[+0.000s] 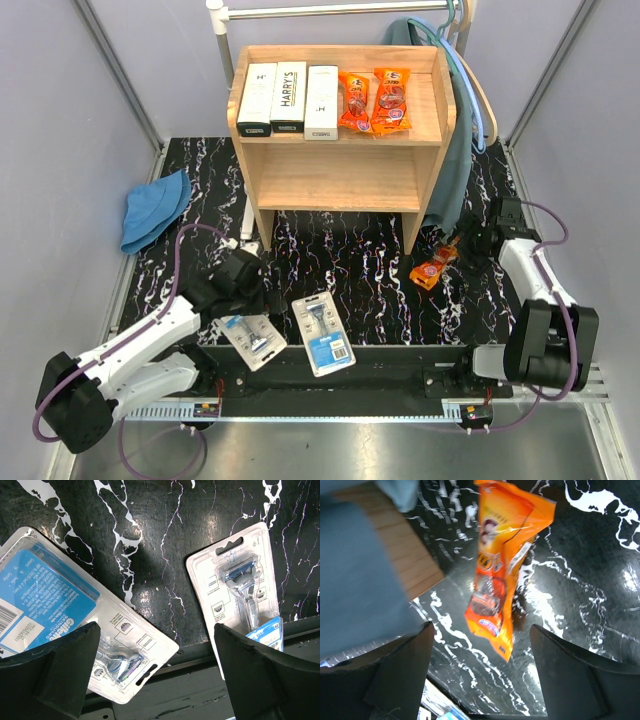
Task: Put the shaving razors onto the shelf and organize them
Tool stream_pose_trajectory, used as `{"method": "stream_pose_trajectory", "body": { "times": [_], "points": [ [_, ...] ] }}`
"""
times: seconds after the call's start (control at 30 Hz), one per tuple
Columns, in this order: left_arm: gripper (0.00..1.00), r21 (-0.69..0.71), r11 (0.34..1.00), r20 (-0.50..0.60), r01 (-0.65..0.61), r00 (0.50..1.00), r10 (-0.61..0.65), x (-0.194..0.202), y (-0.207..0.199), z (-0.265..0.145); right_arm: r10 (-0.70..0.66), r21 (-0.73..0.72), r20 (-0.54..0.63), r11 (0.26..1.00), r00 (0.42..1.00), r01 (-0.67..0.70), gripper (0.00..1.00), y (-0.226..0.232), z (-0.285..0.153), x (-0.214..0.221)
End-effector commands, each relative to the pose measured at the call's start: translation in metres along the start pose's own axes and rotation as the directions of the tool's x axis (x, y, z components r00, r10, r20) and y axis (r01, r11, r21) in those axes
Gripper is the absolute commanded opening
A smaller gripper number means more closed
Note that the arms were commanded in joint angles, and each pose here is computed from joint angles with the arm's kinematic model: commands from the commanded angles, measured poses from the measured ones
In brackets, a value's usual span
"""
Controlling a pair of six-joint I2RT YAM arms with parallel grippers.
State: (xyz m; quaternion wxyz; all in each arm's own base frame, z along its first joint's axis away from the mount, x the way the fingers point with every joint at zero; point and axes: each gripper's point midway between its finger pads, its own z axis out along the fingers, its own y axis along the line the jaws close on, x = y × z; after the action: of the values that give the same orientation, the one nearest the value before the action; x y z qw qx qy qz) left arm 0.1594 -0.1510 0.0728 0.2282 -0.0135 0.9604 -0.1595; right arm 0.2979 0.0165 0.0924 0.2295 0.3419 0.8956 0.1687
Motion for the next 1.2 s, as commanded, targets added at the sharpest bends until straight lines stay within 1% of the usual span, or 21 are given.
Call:
{"method": "stream_pose_trajectory", "body": {
  "times": [0.0,0.1,0.2,0.23,0.33,0.37,0.43,0.5,0.57,0.6,0.67,0.7,0.77,0.9,1.03,1.17],
  "points": [
    [0.99,0.039,0.999,0.015,-0.001,1.000,0.001,-0.004,-0.009,0.001,-0.026,-0.031,-0.010,0.999,1.000,0.026,0.86,-0.001,0.016,-0.004],
    [0.99,0.036,0.999,0.012,-0.002,1.000,0.001,-0.005,-0.009,0.002,-0.030,-0.002,-0.017,1.000,0.999,0.030,0.86,-0.009,0.026,-0.005],
    [0.99,0.035,0.999,0.011,0.000,1.000,0.000,-0.004,-0.009,0.003,-0.034,0.015,-0.038,0.999,0.999,0.035,0.80,-0.014,0.036,-0.005],
    [0.99,0.036,0.999,0.010,-0.001,1.000,0.001,-0.004,-0.009,0.003,-0.037,0.015,-0.041,0.999,0.998,0.037,0.76,-0.015,0.038,-0.005],
    [0.99,0.037,0.999,0.007,0.000,1.000,0.000,-0.003,-0.009,0.003,-0.030,0.019,-0.059,0.999,0.998,0.032,0.75,-0.018,0.046,-0.002],
    [0.99,0.037,0.999,0.009,0.000,1.000,0.000,-0.004,-0.009,0.003,-0.032,0.014,-0.055,0.999,0.998,0.033,0.71,-0.017,0.047,-0.003],
    [0.99,0.038,0.999,0.012,0.000,1.000,0.000,-0.005,-0.010,0.003,-0.035,0.022,-0.071,0.999,0.997,0.036,0.68,-0.021,0.053,0.000],
    [0.99,0.040,0.999,0.007,-0.003,1.000,0.003,-0.004,-0.010,0.003,-0.044,0.025,-0.076,0.999,0.996,0.046,0.56,-0.023,0.056,0.000],
    [0.99,0.043,0.999,0.004,-0.005,1.000,0.005,-0.004,-0.011,0.003,-0.047,0.022,-0.087,0.999,0.995,0.050,0.41,-0.025,0.060,0.003],
    [0.99,0.045,0.999,0.005,-0.005,1.000,0.005,-0.004,-0.011,0.003,-0.049,0.019,-0.094,0.999,0.994,0.051,0.25,-0.026,0.061,0.007],
    [0.99,0.047,0.999,0.009,-0.002,1.000,0.001,-0.004,-0.011,0.002,-0.054,0.013,-0.083,0.998,0.995,0.056,0.18,-0.026,0.059,0.006],
    [0.99,0.047,0.999,0.009,-0.002,1.000,0.001,-0.004,-0.011,0.002,-0.055,0.013,-0.082,0.998,0.995,0.056,0.10,-0.026,0.058,0.006],
    [0.99,0.051,0.999,0.009,-0.003,1.000,0.003,-0.004,-0.012,0.001,-0.067,0.008,-0.072,0.998,0.995,0.068,0.06,-0.025,0.055,0.005],
    [0.99,0.057,0.998,0.011,-0.006,1.000,0.006,-0.006,-0.014,0.001,-0.087,-0.013,-0.068,0.996,0.994,0.087,0.04,-0.019,0.048,0.004],
    [0.99,0.070,0.998,0.030,-0.009,1.000,0.007,-0.011,-0.018,-0.003,-0.122,-0.062,-0.041,0.991,0.992,0.119,0.03,-0.007,0.021,0.005],
    [0.99,0.141,0.990,0.037,-0.014,0.999,0.009,-0.017,-0.034,-0.015,-0.173,-0.105,-0.013,0.980,0.985,0.170,0.03,0.003,-0.014,0.011]
  ]
}}
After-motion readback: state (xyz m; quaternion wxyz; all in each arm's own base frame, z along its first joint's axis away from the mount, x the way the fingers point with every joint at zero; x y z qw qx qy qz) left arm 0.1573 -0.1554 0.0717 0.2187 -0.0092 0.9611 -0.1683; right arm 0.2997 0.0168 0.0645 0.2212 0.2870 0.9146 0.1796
